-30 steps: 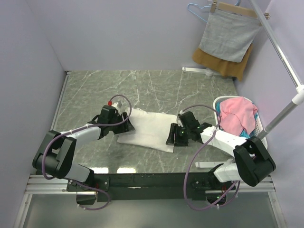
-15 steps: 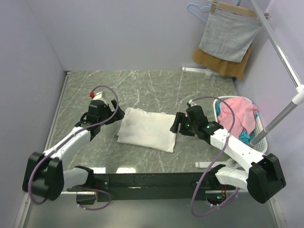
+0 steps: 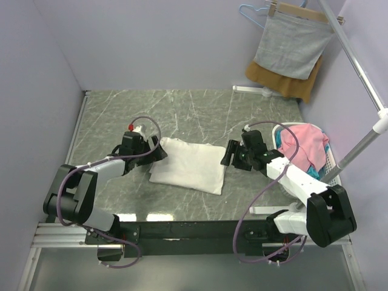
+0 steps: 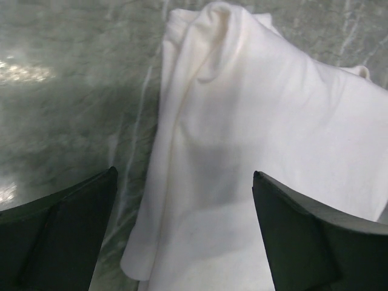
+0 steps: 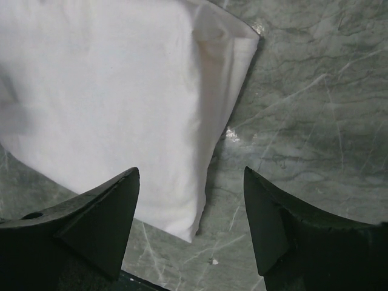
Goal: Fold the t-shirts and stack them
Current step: Put the neatly folded tshirt into the corner of the board with the left arm
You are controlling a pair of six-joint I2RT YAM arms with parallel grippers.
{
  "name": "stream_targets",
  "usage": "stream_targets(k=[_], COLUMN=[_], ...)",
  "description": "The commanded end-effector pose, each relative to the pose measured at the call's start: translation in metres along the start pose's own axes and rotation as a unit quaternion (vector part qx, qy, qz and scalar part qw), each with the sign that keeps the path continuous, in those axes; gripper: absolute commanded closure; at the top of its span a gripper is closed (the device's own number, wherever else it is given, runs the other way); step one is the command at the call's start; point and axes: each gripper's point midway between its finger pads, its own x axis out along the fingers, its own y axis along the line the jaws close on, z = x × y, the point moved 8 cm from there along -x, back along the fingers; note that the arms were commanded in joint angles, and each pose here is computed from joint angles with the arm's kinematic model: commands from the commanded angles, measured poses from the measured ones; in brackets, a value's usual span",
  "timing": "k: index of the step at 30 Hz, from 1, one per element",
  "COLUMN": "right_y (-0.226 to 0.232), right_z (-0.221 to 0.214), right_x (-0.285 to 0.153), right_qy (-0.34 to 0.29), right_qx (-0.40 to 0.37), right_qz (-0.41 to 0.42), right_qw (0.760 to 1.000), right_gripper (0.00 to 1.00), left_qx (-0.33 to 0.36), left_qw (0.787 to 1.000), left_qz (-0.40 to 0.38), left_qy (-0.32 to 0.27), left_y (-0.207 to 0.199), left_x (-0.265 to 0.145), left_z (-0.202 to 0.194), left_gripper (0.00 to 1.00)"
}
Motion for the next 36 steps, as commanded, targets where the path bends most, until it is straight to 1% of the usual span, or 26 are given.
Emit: stream_targets(k=[1, 4, 6, 9, 10, 12, 13, 15, 16, 17, 19, 20, 21, 22, 23, 24, 25, 26, 27, 28, 29, 31, 32, 33, 35, 36], right_y=[-0.004, -0.007, -0.007, -0.006, -0.006, -0.006, -0.006, -0.007, -0.007, -0.007, -0.006, -0.005, -0.005, -0.004, -0.004, -0.003, -0.003, -0.002, 0.000, 0.001, 0.002, 0.006, 0.007, 0.009, 0.012, 0.012], right_z=[0.005, 0.005, 0.005, 0.005, 0.006, 0.006, 0.007, 0.008, 0.008, 0.008, 0.010, 0.012, 0.013, 0.013, 0.015, 0.014, 0.015, 0.015, 0.016, 0.016, 0.018, 0.019, 0.022, 0.023, 0.028, 0.029], right_x=[0.009, 0.014, 0.016, 0.017, 0.017, 0.018, 0.018, 0.019, 0.019, 0.019, 0.018, 0.016, 0.016, 0.015, 0.015, 0.014, 0.014, 0.014, 0.014, 0.014, 0.015, 0.016, 0.017, 0.017, 0.021, 0.024], right_qy=[0.005, 0.017, 0.021, 0.023, 0.020, 0.021, 0.021, 0.022, 0.022, 0.023, 0.020, 0.017, 0.016, 0.017, 0.014, 0.016, 0.015, 0.017, 0.017, 0.020, 0.020, 0.028, 0.029, 0.033, 0.038, 0.042], right_qx=[0.005, 0.008, 0.011, 0.011, 0.010, 0.008, 0.008, 0.008, 0.009, 0.008, 0.007, 0.006, 0.006, 0.005, 0.004, 0.002, 0.002, 0.002, 0.000, 0.001, 0.000, -0.003, -0.007, -0.009, -0.017, -0.017], right_qz=[0.009, 0.005, 0.007, 0.010, 0.011, 0.010, 0.010, 0.009, 0.010, 0.010, 0.012, 0.015, 0.016, 0.017, 0.019, 0.020, 0.022, 0.028, 0.033, 0.037, 0.041, 0.050, 0.054, 0.057, 0.061, 0.060], right_qw=[1.000, 1.000, 1.000, 1.000, 1.000, 1.000, 1.000, 1.000, 1.000, 1.000, 1.000, 1.000, 1.000, 1.000, 1.000, 1.000, 1.000, 0.999, 0.999, 0.999, 0.999, 0.998, 0.998, 0.998, 0.997, 0.997], right_gripper=[0.24, 0.24, 0.24, 0.24, 0.24, 0.24, 0.24, 0.24, 0.24, 0.24, 0.24, 0.24, 0.24, 0.24, 0.24, 0.24, 0.24, 0.24, 0.24, 0.24, 0.24, 0.24, 0.24, 0.24, 0.24, 0.24], left_qx=[0.017, 0.005, 0.000, 0.000, 0.004, -0.002, -0.002, 0.001, 0.006, 0.007, 0.025, 0.034, 0.049, 0.046, 0.050, 0.059, 0.052, 0.060, 0.061, 0.048, 0.051, 0.048, 0.059, 0.055, 0.063, 0.062], left_qw=[0.996, 0.990, 0.986, 0.977, 0.973, 0.968, 0.964, 0.962, 0.961, 0.963, 0.966, 0.970, 0.972, 0.976, 0.980, 0.982, 0.987, 0.992, 0.992, 0.994, 0.996, 0.997, 0.998, 0.997, 0.996, 0.996], left_qz=[-0.068, -0.095, -0.095, -0.108, -0.127, -0.137, -0.154, -0.160, -0.167, -0.166, -0.152, -0.138, -0.124, -0.107, -0.098, -0.086, -0.068, -0.056, -0.035, -0.021, -0.017, 0.018, 0.014, 0.035, 0.055, 0.059], left_qy=[0.047, 0.100, 0.135, 0.184, 0.191, 0.208, 0.217, 0.223, 0.222, 0.213, 0.209, 0.197, 0.195, 0.183, 0.166, 0.156, 0.137, 0.100, 0.109, 0.093, 0.069, 0.057, 0.027, 0.047, 0.023, 0.015], left_y=[-0.007, -0.011, -0.010, -0.017, -0.026, -0.030, -0.038, -0.044, -0.048, -0.054, -0.057, -0.067, -0.066, -0.062, -0.070, -0.064, -0.053, -0.057, -0.045, -0.027, -0.024, 0.005, 0.005, 0.032, 0.052, 0.073], left_x=[0.006, 0.012, 0.019, 0.026, 0.028, 0.034, 0.036, 0.044, 0.046, 0.050, 0.058, 0.063, 0.068, 0.071, 0.072, 0.076, 0.077, 0.077, 0.080, 0.077, 0.080, 0.077, 0.073, 0.079, 0.088, 0.086], left_z=[-0.013, -0.028, -0.044, -0.069, -0.075, -0.083, -0.085, -0.084, -0.083, -0.074, -0.061, -0.039, -0.029, -0.010, 0.019, 0.034, 0.058, 0.093, 0.102, 0.125, 0.152, 0.182, 0.211, 0.215, 0.247, 0.261], left_gripper=[0.00, 0.07, 0.10, 0.20, 0.34, 0.46, 0.59, 0.76, 0.97, 0.99, 0.99, 0.99, 0.99, 0.99, 0.99, 0.99, 0.99, 0.99, 0.99, 0.99, 0.99, 0.99, 0.99, 0.99, 0.99, 0.99])
